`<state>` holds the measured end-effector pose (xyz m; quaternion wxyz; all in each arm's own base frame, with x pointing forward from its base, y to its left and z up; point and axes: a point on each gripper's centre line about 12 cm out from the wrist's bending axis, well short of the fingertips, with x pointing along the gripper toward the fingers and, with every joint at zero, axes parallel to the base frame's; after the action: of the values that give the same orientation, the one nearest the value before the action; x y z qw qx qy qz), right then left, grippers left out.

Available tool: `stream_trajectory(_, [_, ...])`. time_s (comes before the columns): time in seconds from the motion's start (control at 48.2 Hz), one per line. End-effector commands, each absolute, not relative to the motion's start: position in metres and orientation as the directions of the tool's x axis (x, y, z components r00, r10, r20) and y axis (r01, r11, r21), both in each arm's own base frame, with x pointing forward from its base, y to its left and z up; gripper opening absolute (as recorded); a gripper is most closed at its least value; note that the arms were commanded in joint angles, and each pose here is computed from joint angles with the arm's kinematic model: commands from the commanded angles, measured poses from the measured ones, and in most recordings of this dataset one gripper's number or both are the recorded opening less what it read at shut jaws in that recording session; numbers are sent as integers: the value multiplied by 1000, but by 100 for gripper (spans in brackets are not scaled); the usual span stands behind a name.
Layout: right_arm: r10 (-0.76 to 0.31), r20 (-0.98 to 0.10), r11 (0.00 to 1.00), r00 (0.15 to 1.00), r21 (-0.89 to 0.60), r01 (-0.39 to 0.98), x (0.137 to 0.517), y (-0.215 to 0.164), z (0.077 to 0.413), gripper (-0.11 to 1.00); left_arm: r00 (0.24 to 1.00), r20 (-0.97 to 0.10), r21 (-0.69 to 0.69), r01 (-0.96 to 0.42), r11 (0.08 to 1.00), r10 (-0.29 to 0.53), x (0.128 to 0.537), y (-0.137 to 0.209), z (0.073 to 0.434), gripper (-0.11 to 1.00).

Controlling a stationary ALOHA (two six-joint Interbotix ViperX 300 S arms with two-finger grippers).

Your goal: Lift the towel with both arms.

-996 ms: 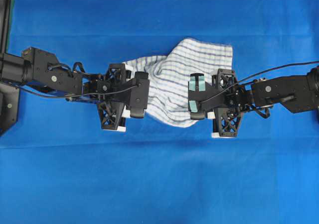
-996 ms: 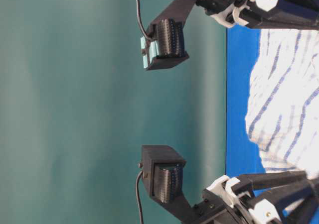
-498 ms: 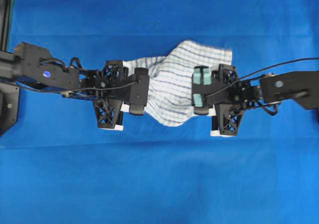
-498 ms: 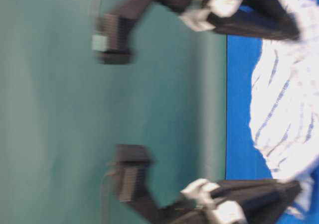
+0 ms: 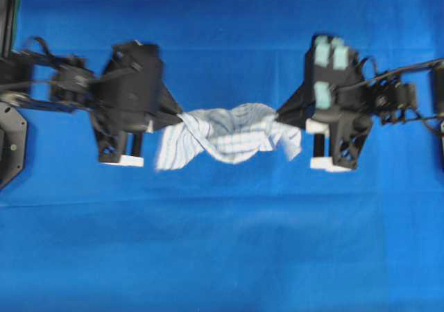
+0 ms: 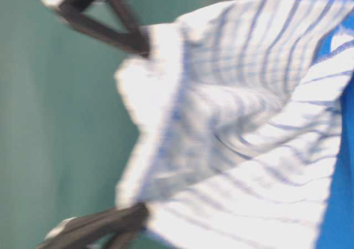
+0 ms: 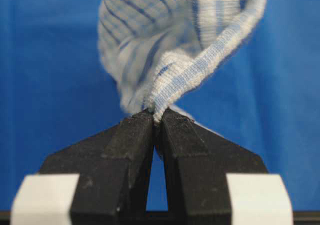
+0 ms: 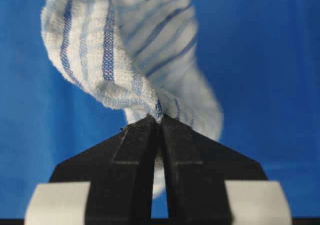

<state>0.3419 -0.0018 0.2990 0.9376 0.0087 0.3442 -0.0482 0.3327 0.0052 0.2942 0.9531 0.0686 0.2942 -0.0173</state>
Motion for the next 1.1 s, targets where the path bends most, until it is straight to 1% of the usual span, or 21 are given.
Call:
stream_trajectory(0.0, [-103,-578,994,810,-24,110,338,-6,340,5,872,-490,125,59,990,10,324,6,332,3])
stream_trajectory(0.145, [-135,-527,990,839,-49,129,332,-12,380,5,900,-436,130,47,990,15,310,7,370,3])
stream_trajectory(0.332, [-173,-478,985,861,-70,158,326,-17,423,5,913,-407,134,21,991,35,295,14,411,3])
stream_trajectory(0.623, [-210,-411,978,887,-84,193,317,-21,474,5,928,-368,142,2,990,51,283,18,465,3])
stream_trajectory(0.768, [-212,-388,977,897,-82,195,314,-21,488,5,935,-350,146,-2,989,53,279,18,483,3])
stream_trajectory(0.955, [-212,-389,977,896,-99,188,314,-21,488,5,927,-371,147,3,989,53,284,18,478,3])
stream_trajectory(1.079, [-216,-401,976,890,-111,187,314,-22,485,5,927,-371,181,17,983,53,285,18,478,3])
